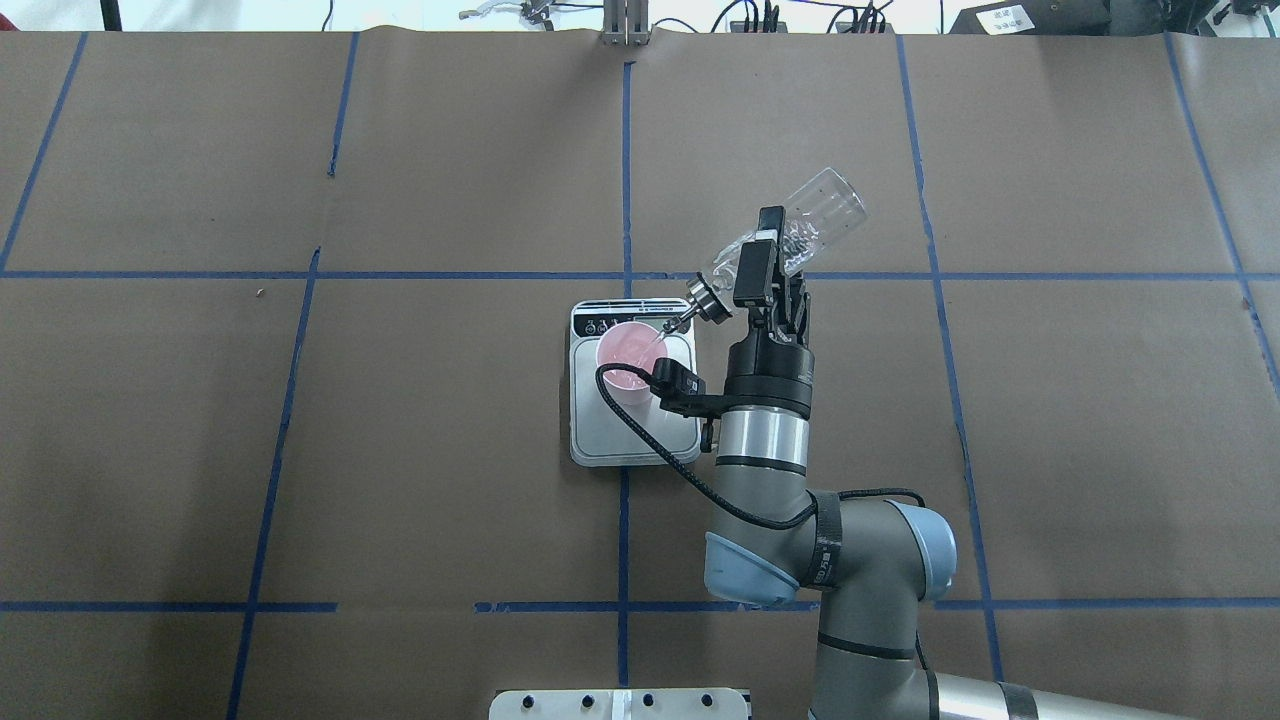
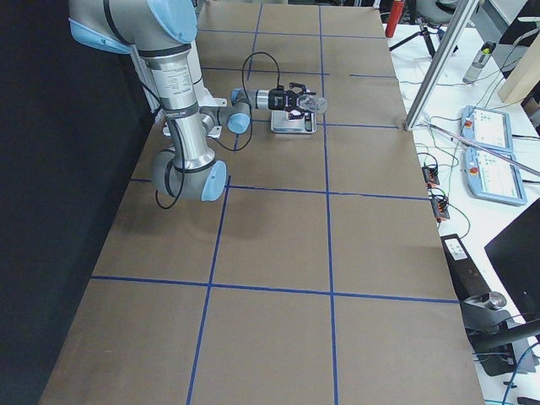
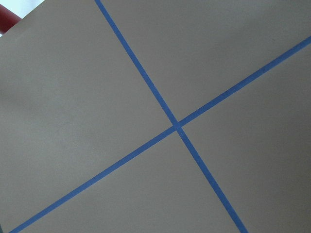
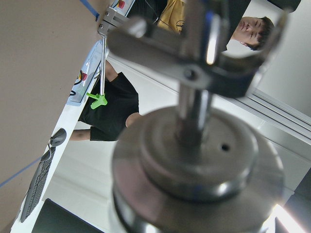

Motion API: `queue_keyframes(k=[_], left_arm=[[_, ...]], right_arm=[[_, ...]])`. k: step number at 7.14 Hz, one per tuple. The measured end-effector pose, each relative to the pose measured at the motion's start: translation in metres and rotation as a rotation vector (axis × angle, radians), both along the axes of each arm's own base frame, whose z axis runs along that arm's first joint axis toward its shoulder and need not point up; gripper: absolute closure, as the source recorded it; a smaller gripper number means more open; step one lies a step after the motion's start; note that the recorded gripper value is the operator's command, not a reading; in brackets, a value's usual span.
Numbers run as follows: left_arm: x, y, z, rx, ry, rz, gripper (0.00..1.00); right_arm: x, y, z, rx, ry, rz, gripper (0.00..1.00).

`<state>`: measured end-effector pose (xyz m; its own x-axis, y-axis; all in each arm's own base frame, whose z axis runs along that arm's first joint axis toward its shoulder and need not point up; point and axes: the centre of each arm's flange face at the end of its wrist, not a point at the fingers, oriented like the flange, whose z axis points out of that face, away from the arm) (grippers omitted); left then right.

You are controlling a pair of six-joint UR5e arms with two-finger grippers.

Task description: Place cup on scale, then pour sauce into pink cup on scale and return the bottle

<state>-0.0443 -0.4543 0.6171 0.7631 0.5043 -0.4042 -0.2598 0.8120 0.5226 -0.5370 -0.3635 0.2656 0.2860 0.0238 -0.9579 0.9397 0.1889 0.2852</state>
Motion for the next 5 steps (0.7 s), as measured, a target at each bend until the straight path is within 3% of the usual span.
queue_keyframes(k=[2,3,5], left_arm=[[-0.0001,-0.0001,-0.0014,0.002,0.000,-0.001,0.00],[-0.0003,-0.0004,-0.0023,0.004,0.000,-0.002,0.00],[-0.0028,-0.0007,-0.0066,0.012,0.000,-0.008,0.00]], right_arm=[[0.0006,-0.0001,-0.0004,0.003,-0.038,-0.003,1.00],[-0.0004,-0.0006,0.0015,0.001,-0.095,-0.015,1.00],[-0.0037,-0.0022,0.0073,-0.015,-0.269,-0.047,1.00]])
